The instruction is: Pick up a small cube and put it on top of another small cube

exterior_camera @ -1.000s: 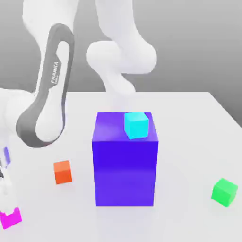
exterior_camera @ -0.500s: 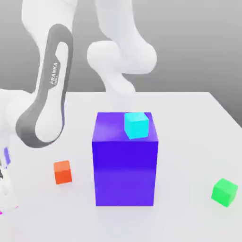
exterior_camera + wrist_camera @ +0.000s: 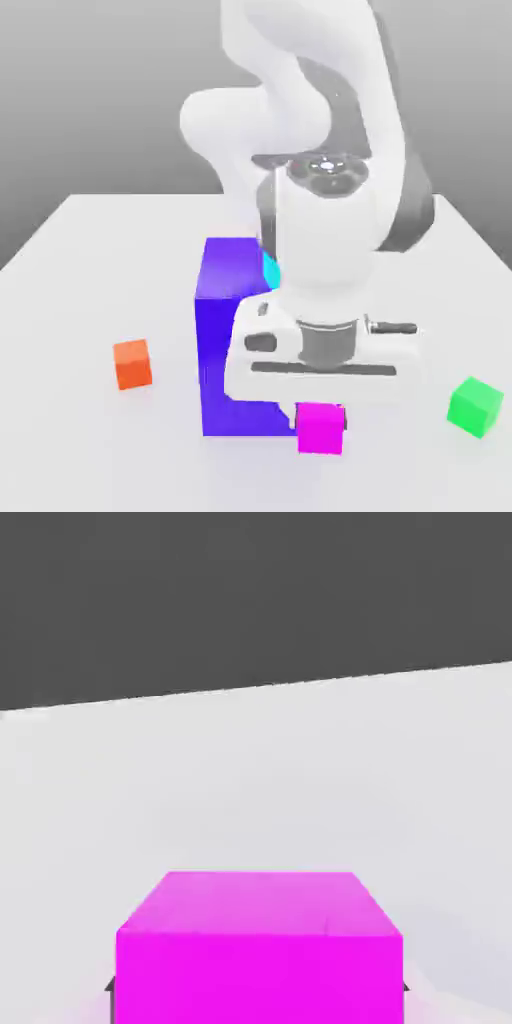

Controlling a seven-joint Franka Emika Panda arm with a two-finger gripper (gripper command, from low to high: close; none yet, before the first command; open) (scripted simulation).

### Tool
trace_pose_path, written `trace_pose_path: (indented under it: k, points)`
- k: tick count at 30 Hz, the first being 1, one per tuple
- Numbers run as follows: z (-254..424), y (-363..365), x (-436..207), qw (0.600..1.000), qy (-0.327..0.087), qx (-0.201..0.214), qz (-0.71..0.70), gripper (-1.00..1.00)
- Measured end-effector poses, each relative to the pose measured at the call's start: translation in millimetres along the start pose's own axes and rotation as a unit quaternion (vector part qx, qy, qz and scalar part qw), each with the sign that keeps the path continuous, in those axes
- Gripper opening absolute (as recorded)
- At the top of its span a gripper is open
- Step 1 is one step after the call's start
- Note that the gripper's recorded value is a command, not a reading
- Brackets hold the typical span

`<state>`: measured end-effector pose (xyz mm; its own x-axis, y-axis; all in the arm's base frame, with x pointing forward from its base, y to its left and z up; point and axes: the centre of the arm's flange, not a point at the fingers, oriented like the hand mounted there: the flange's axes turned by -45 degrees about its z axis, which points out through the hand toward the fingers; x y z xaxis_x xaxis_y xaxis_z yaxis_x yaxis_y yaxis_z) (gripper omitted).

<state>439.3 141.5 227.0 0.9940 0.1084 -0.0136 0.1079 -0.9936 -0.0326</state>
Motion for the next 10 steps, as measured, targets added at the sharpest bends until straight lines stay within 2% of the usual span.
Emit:
trace_pose_path:
  k: [3, 6, 7, 10]
  points:
    - [3.6, -83.8, -32.3, 0.994, 0.001, -0.008, -0.112, -1.00]
    - [40.1, -152.7, -61.7, 0.978, 0.003, -0.017, -0.207, -1.00]
    - [49.5, -160.7, -66.4, 0.976, 0.003, -0.017, -0.219, 1.00]
    - [49.5, -160.7, -66.4, 0.976, 0.003, -0.017, -0.219, 1.00]
